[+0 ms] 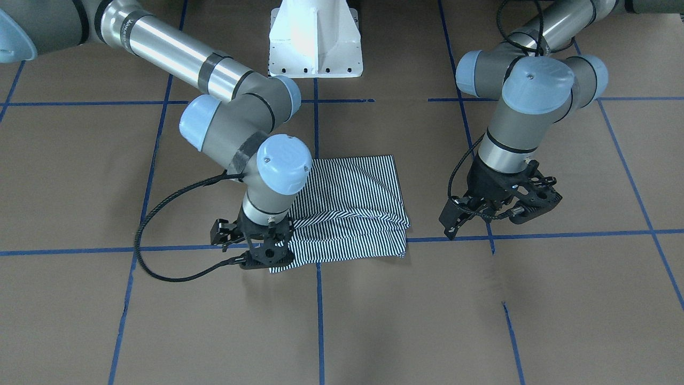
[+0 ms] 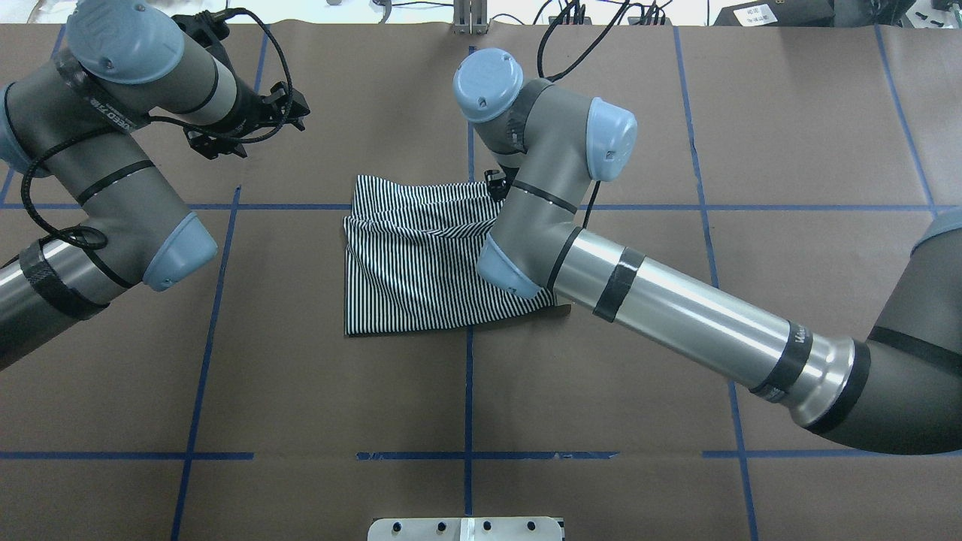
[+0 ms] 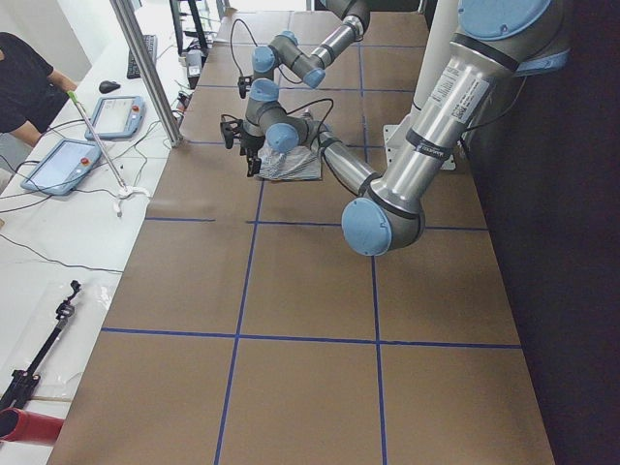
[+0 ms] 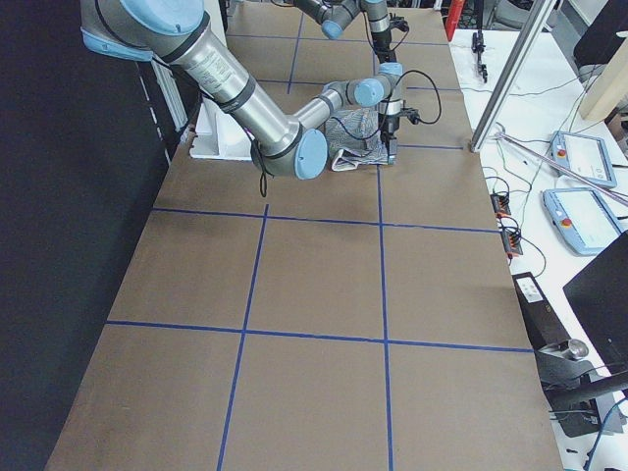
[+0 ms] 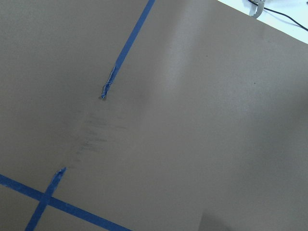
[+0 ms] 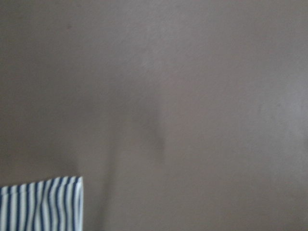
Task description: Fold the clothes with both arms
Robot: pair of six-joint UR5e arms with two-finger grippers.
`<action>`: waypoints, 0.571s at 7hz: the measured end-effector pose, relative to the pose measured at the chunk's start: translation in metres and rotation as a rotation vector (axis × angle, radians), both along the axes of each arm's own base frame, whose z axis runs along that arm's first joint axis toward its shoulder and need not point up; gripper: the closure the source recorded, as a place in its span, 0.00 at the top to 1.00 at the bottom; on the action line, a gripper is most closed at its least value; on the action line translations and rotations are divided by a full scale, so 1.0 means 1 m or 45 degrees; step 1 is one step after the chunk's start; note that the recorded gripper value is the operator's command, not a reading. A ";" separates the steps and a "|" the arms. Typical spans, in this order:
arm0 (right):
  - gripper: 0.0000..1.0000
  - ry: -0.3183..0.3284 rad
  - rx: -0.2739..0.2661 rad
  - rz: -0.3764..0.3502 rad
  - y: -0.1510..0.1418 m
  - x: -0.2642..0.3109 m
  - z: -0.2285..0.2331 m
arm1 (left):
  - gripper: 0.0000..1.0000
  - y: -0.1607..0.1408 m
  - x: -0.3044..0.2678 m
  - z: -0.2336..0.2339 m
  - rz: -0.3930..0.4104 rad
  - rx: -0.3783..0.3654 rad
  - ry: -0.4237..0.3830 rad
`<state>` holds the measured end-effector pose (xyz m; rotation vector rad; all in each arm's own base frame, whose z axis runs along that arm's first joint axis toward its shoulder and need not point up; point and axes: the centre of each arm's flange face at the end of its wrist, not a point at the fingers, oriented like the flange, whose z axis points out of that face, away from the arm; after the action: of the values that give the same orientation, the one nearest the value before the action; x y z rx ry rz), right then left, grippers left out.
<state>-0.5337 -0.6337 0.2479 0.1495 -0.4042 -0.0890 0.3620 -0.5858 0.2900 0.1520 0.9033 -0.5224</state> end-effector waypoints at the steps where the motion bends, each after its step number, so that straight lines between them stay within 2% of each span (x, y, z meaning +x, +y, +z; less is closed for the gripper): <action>1: 1.00 -0.007 0.016 -0.002 -0.019 0.023 0.000 | 1.00 0.003 -0.002 -0.006 0.003 0.010 0.012; 2: 1.00 -0.054 0.006 0.004 -0.035 0.049 -0.004 | 1.00 0.006 -0.005 -0.013 0.013 0.027 0.027; 4: 1.00 -0.213 -0.049 0.010 -0.062 0.147 0.009 | 1.00 0.011 -0.025 -0.021 0.093 0.146 -0.004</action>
<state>-0.3864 -0.6959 0.2574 0.1212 -0.5722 -0.0612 0.3373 -0.5746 0.2690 0.2232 0.9327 -0.4024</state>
